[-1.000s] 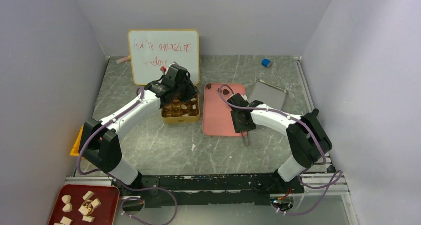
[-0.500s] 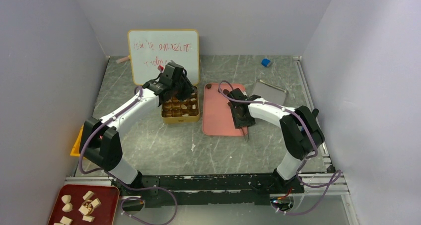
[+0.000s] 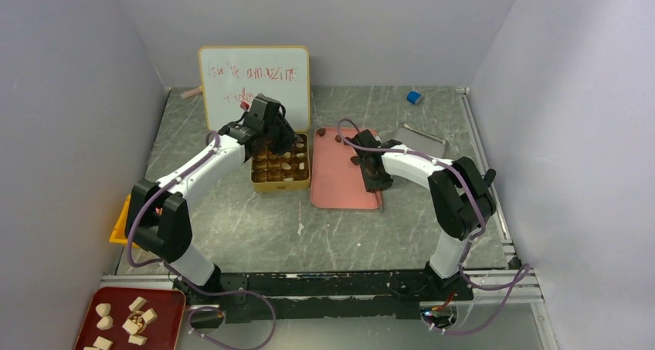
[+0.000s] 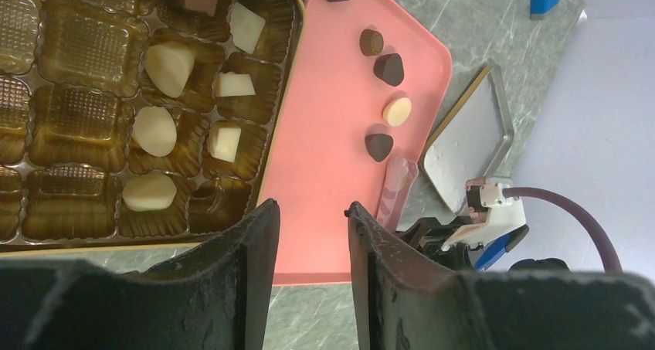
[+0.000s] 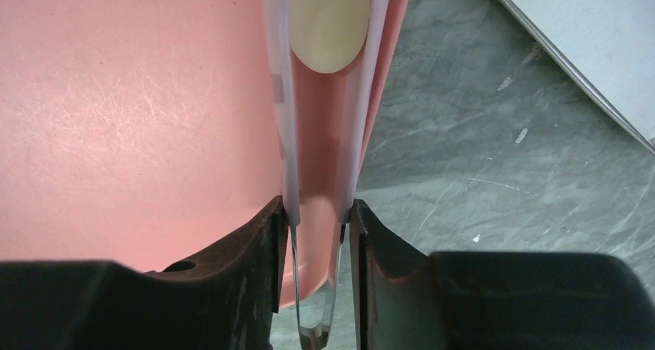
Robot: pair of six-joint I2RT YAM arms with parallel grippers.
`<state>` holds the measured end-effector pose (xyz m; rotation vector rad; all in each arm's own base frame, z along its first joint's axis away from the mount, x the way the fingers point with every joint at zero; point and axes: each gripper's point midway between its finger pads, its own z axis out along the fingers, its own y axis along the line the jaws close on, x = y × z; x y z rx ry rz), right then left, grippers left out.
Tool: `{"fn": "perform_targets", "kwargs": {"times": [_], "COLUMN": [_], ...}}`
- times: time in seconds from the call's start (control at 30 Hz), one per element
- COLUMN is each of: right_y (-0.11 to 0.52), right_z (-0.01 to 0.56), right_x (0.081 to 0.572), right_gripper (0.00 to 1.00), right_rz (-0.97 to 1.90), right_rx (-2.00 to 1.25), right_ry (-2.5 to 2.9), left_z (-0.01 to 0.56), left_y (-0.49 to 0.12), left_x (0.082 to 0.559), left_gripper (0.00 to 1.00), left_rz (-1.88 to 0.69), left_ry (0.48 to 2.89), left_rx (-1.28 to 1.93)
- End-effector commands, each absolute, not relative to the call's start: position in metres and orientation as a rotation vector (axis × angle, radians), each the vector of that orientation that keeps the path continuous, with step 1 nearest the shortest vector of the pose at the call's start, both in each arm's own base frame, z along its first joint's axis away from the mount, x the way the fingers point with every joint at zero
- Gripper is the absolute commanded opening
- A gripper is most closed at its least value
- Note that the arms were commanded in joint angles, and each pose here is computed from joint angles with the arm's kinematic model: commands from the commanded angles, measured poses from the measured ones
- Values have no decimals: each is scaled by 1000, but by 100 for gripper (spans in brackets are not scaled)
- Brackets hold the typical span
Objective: Pack the chocolate
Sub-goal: Pick up the fake chocolate from the plate.
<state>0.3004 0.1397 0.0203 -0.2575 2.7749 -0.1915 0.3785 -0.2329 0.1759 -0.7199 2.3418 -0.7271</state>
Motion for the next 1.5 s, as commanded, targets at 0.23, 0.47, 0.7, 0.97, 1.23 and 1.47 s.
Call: {"fn": "perform_targets", "kwargs": {"times": [0.23,0.47,0.7,0.97,1.23,1.47], "right_y": [155,155,164,201,249,276], "right_z": [45,76,96,108,112,116], "right_x": [311,305,299,294,283,280], "right_gripper": [25,24,24,24,24,24], "right_rz": [-87,-53,-5,84,138,157], "right_rx": [-238,-235,-264,-384,-532,-615], "right_ry": [2715,2686,2670,2648,2620,2592], "left_z": [188,195,203,219,225,223], "left_y": [-235,-231,-227,-214,-198,-189], "left_x": [384,380,374,371,366,360], "left_gripper": [43,43,43,43,43,43], "left_rz": [-780,-784,-787,-747,-695,-680], "left_ry": [2308,2289,2271,2231,2209,2203], "left_rx": [-691,-690,-692,-686,-696,-716]}}
